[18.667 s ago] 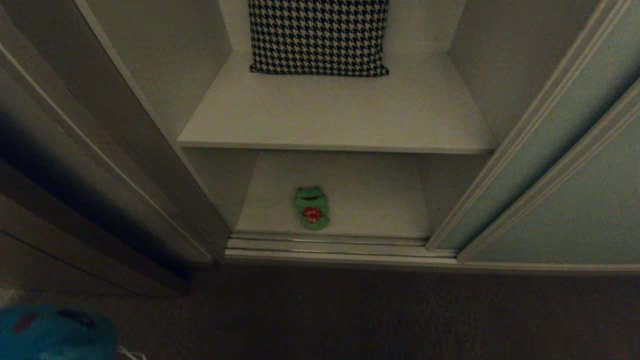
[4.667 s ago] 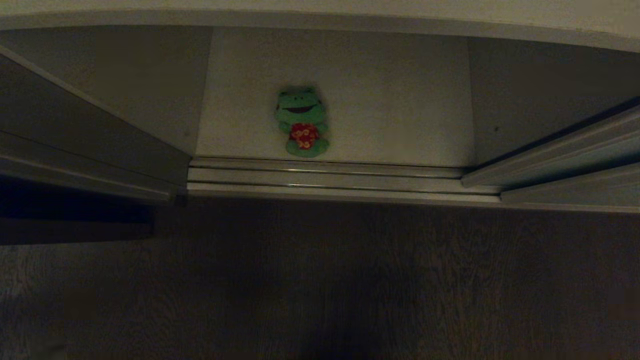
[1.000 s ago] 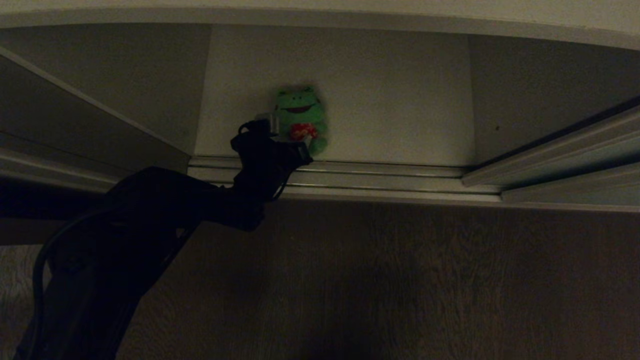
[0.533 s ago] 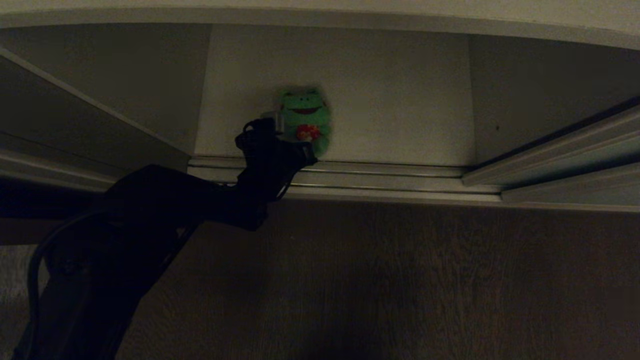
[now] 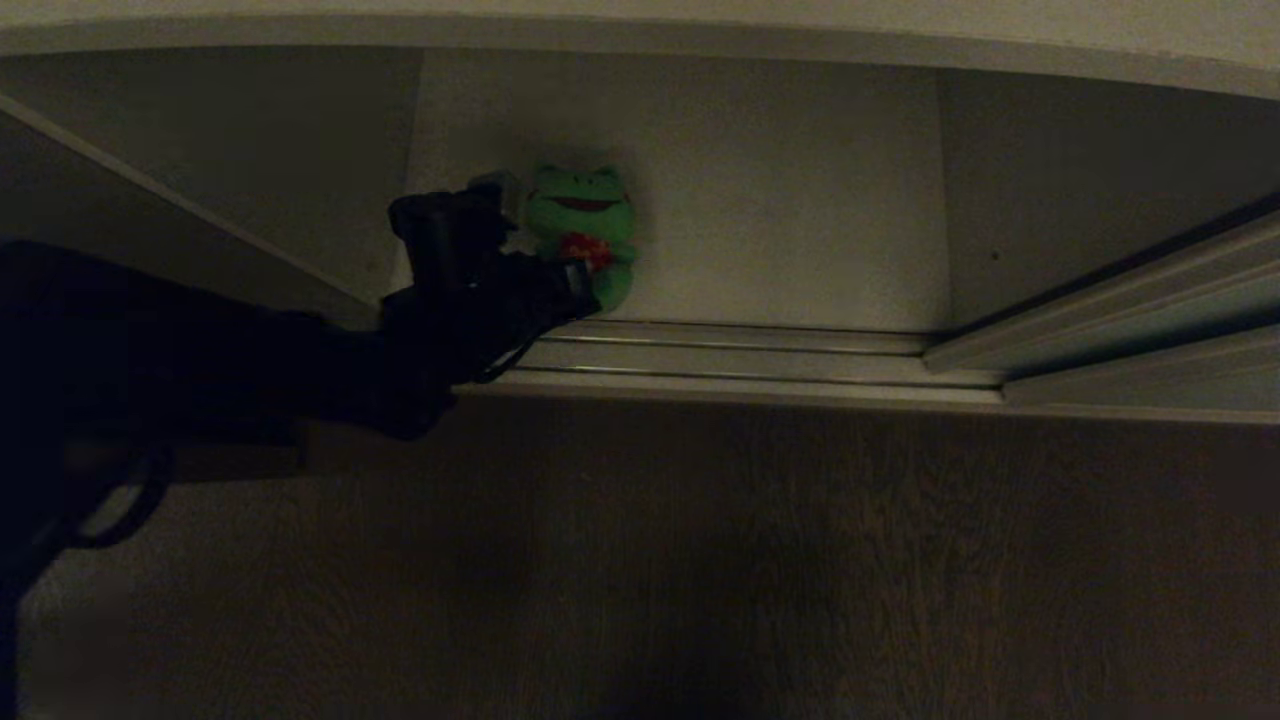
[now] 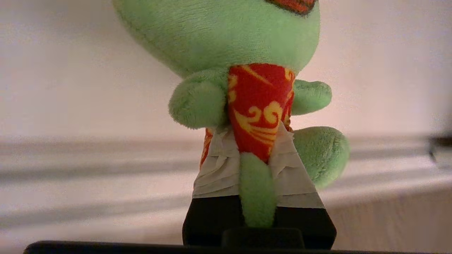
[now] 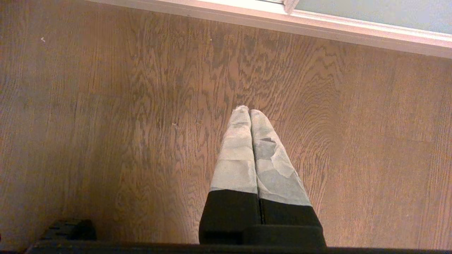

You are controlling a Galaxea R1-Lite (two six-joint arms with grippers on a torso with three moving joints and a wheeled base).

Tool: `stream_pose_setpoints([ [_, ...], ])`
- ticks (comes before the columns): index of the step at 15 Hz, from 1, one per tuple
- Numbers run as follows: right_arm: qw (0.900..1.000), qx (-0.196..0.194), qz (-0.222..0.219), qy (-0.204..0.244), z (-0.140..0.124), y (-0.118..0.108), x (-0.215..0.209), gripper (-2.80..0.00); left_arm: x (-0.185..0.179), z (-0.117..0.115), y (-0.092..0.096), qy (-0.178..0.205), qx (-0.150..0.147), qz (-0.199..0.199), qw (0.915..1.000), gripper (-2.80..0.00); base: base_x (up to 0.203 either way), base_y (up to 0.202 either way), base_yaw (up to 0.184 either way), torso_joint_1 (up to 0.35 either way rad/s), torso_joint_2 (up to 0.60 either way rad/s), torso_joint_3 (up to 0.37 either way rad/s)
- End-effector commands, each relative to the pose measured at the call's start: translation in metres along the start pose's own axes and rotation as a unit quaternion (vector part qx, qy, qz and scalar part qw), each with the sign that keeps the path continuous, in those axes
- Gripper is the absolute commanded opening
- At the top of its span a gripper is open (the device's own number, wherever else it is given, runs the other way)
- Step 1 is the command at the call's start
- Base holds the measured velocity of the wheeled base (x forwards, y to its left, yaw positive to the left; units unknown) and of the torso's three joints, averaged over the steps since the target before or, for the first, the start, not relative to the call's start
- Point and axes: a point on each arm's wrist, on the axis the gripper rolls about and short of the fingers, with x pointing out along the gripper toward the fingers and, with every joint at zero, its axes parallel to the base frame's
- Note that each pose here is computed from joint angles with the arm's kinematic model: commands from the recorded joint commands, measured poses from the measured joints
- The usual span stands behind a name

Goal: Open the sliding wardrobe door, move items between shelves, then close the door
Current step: Place the green doll on the higher shelf

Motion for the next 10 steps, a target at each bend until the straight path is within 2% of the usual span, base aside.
stream_pose_setpoints([
  [1, 1.0, 0.0, 0.0, -0.002, 0.0, 0.0, 0.0, -2.8, -0.054, 0.048, -0.008, -0.013, 0.002, -0.003, 0.9999, -2.8, 0.0, 0.0, 0.0, 0.0, 0.0, 0.0],
  [5, 1.0, 0.0, 0.0, -0.002, 0.0, 0.0, 0.0, -2.8, -0.148, 0.056, -0.008, 0.061, 0.012, 0.01, 0.998, -2.8, 0.0, 0.0, 0.0, 0.0, 0.0, 0.0],
  [10, 1.0, 0.0, 0.0, -0.002, 0.0, 0.0, 0.0, -2.8, -0.273, 0.038, 0.003, 0.13, 0.012, 0.035, 0.9908, -2.8, 0.0, 0.0, 0.0, 0.0, 0.0, 0.0],
])
